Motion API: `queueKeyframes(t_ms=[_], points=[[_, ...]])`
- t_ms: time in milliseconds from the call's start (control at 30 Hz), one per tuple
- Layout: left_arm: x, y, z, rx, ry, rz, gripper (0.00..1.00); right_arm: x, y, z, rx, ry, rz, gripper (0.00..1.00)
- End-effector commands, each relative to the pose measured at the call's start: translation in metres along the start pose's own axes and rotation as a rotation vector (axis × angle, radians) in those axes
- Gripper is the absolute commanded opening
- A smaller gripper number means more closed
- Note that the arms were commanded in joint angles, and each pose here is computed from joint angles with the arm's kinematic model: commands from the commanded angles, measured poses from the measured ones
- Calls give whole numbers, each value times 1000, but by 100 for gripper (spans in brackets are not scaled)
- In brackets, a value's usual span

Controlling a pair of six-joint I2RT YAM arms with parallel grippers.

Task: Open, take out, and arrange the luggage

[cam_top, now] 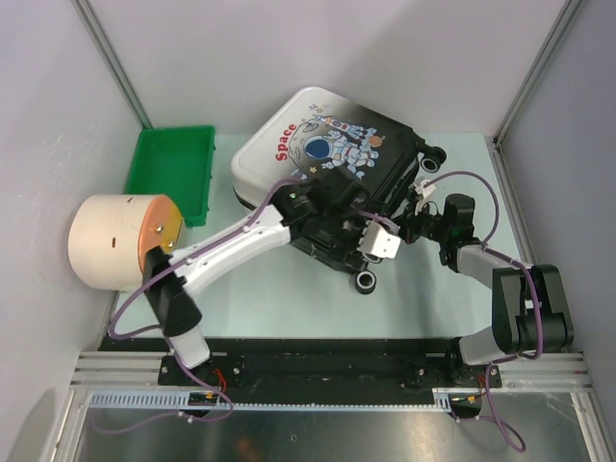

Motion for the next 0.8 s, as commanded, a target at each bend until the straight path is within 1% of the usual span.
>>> queueKeyframes(t_ms=[0, 33, 100, 200, 300, 333, 400, 433, 467, 500, 533, 567, 600, 633, 667, 700, 733, 767], points=[[20, 36, -2, 67, 15, -163, 100, 46, -13, -1, -103, -114, 161, 0], [16, 36, -17, 41, 31, -166, 100, 46, -16, -1, -119, -116, 167, 0], [20, 40, -26, 37, 28, -182, 100, 47, -22, 0, -152, -123, 169, 0], [12, 29, -49, -24, 31, -190, 96, 52, -27, 2, -191, -141, 181, 0], [1, 16, -59, -70, 60, -187, 80, 59, -37, 5, -258, -167, 221, 0], [-1, 12, -60, -77, 64, -183, 72, 61, -41, 6, -278, -177, 231, 0], [-4, 2, -58, -100, 67, -176, 66, 69, -50, 8, -323, -206, 278, 0], [-5, -3, -56, -108, 69, -170, 58, 71, -54, 10, -345, -215, 295, 0], [-9, -12, -56, -131, 74, -159, 54, 76, -58, 12, -373, -232, 323, 0], [-6, -14, -48, -125, 66, -152, 50, 78, -62, 13, -391, -234, 359, 0], [-7, -21, -45, -140, 65, -144, 40, 79, -66, 13, -405, -237, 376, 0], [-13, -35, -46, -176, 71, -134, 34, 83, -72, 16, -433, -255, 396, 0], [-10, -39, -34, -166, 63, -137, 28, 86, -75, 18, -445, -259, 426, 0], [-12, -48, -31, -183, 60, -129, 15, 85, -79, 18, -458, -258, 438, 0], [-19, -65, -30, -220, 68, -115, 7, 91, -84, 23, -482, -281, 463, 0], [-20, -72, -26, -227, 69, -111, 2, 91, -87, 24, -489, -285, 477, 0], [-18, -77, -16, -217, 60, -116, 0, 90, -91, 23, -488, -282, 496, 0], [-25, -91, -15, -245, 71, -106, 0, 93, -92, 22, -481, -302, 519, 0]])
Point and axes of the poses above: each gripper's point midway between its finger pads, its own z axis back along the fingers, its own y axis along the line the jaws close on, x = y × z, the point moved 4 cm from there along z, back along the fingers, and after that the axes turned 9 degrees about -z, right-handed, at the moved point
